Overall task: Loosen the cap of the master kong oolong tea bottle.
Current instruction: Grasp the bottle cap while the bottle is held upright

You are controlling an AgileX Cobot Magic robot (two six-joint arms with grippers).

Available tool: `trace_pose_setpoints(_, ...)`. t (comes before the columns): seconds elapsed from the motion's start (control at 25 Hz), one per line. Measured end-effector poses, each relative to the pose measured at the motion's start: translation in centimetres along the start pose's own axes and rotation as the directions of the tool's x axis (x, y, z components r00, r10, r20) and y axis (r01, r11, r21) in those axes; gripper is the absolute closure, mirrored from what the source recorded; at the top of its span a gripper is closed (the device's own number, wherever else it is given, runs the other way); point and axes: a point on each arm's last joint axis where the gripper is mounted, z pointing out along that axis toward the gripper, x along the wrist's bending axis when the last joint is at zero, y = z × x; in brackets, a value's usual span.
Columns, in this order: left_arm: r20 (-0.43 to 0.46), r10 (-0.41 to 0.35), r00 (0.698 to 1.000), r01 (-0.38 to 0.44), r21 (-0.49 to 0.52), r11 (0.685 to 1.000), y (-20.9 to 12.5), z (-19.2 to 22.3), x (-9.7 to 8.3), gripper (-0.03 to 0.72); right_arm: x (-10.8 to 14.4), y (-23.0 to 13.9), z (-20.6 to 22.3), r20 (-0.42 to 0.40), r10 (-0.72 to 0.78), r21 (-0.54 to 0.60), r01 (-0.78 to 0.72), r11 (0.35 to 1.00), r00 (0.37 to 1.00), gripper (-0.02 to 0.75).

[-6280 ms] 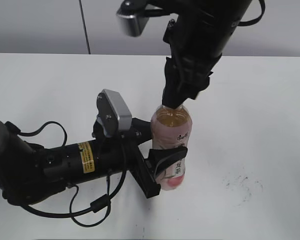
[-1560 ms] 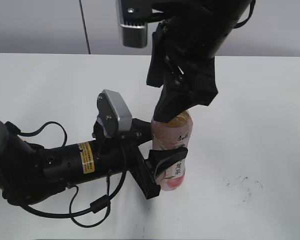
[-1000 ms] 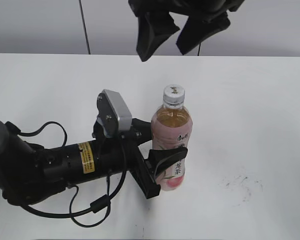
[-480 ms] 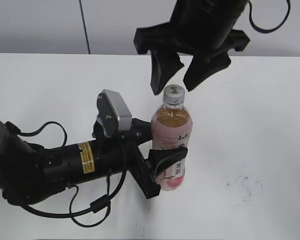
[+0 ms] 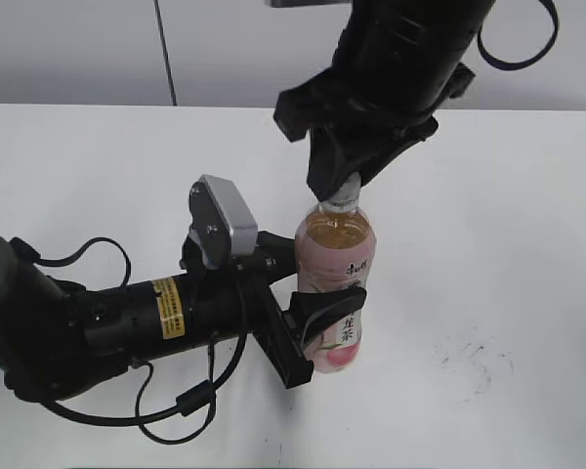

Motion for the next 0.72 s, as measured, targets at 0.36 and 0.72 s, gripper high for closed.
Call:
trace_pose_setpoints(0.36,0.000,0.001,1.000,-0.001,0.000,1.000,0.00,0.00,0.00,0.299,0.05,0.01,-0.02,-0.003,-0.858,-0.005,0.858,0.514,0.514,0.465)
trace_pose_setpoints(0.72,0.000,0.003,1.000,-0.003,0.000,1.000,0.00,0.00,0.00,0.299,0.07,0.01,-0.07,-0.003,-0.911,-0.005,0.910,0.413,0.413,0.465)
